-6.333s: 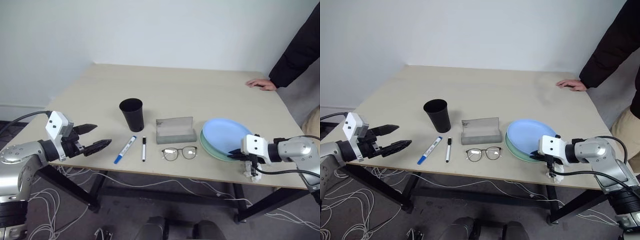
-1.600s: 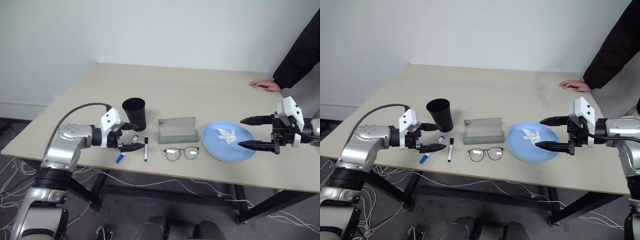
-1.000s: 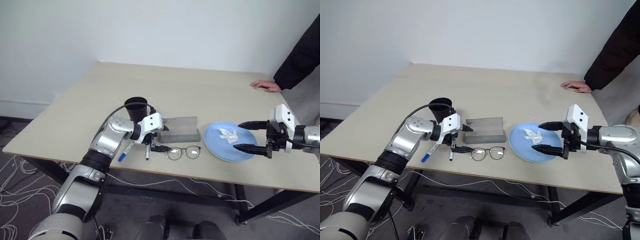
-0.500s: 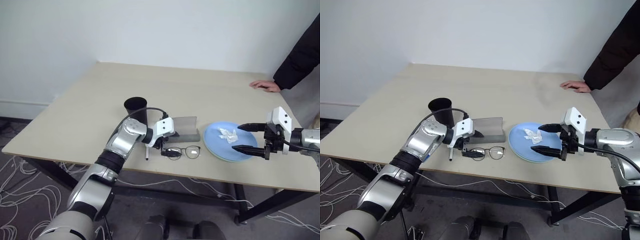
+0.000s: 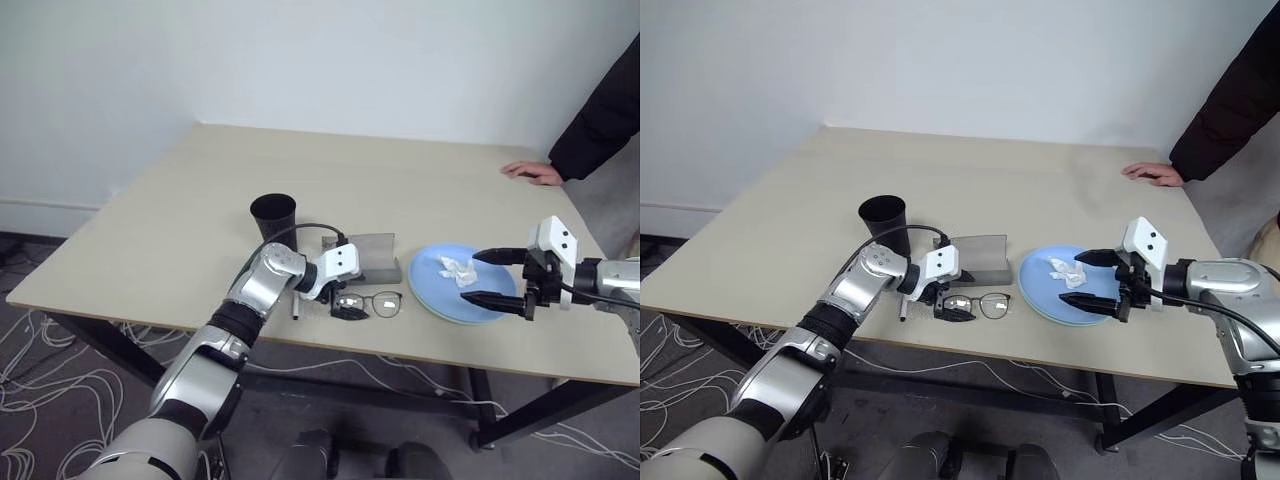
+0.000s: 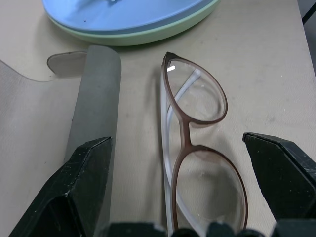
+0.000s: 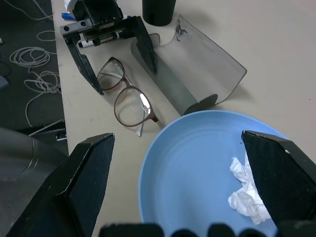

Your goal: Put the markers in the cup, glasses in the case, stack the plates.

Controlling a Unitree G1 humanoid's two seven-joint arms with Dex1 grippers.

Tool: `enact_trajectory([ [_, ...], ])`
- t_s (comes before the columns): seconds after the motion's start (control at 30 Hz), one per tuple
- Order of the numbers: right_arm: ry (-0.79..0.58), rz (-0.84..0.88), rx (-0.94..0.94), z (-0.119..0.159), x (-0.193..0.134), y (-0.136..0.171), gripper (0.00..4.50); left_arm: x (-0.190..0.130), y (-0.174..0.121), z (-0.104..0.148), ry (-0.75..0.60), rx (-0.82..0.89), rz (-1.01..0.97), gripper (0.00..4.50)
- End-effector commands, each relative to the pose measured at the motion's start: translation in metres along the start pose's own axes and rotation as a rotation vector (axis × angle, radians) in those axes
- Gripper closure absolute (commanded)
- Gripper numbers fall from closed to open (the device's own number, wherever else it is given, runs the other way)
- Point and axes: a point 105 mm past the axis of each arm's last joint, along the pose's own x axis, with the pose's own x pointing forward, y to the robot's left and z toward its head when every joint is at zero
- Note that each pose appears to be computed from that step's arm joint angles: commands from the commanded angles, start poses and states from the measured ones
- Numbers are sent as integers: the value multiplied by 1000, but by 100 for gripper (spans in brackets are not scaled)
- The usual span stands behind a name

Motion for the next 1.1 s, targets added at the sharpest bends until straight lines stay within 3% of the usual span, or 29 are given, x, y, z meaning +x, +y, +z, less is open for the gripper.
enact_trajectory([
  [0.03, -27, -17, -42, 11, -2, -1, 5, -1, 6, 18, -15, 69, 3, 0],
  [0.43, -28, -31, -38, 9, 0, -1, 5, 5, 4, 15, 28, 112, -41, 0],
  [0.57, -28, -34, -38, 9, 0, -1, 0, 7, 4, 13, 49, 128, -57, 88],
  [0.77, -29, -38, -37, 9, 2, -1, 0, 8, 10, 23, 62, 160, -74, 298],
  [1.1, -31, -50, -37, 8, 3, 0, 0, 3, 17, 33, 112, 234, -116, 298],
])
